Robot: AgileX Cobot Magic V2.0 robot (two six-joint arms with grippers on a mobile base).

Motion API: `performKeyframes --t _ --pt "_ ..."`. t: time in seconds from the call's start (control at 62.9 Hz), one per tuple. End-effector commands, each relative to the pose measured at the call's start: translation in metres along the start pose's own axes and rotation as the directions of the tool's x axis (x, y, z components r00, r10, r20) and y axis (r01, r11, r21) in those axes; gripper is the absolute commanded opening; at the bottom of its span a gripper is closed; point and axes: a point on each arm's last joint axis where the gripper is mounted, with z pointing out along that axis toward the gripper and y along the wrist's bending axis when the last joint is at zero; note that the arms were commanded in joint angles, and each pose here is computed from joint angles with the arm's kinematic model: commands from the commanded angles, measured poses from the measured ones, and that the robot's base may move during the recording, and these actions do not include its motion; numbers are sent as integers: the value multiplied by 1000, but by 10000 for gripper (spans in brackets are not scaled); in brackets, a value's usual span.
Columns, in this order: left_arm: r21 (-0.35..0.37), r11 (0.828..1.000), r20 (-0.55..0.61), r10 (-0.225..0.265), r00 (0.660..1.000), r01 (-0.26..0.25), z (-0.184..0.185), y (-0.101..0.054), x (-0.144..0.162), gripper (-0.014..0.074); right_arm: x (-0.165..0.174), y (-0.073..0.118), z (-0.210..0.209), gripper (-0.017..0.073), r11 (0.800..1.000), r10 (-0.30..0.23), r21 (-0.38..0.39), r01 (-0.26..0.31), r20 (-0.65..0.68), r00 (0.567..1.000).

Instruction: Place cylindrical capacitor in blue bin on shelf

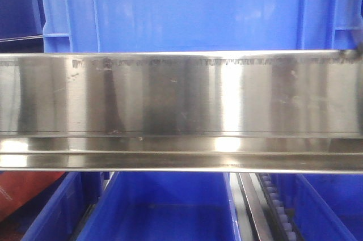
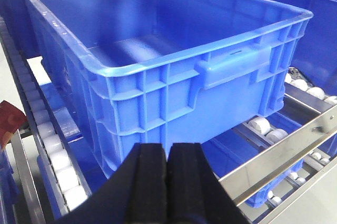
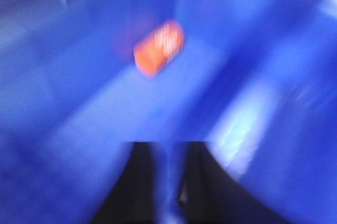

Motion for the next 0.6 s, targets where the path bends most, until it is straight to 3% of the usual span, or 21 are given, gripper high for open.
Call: performKeyframes --t 0.0,0.111,0.223,0.429,0.588 --pt "10 1000 17 -12 1000 11 -2 -1 -1 -111 1 0 -33 -157 1000 -15 17 14 55 998" --pt "10 1000 17 -12 1000 11 -2 -1 -1 -111 14 -2 -63 -155 998 -40 54 34 99 994" --pt "10 1000 17 -12 1000 11 -2 -1 -1 -111 36 -2 -81 -155 998 -25 66 16 125 992" --pt "10 1000 17 -12 1000 11 -2 -1 -1 -111 92 1 -118 -155 998 -16 64 0 249 968" --pt "10 1000 18 -12 1000 12 -2 -1 -1 -111 143 3 -135 -155 998 -18 64 1 271 962"
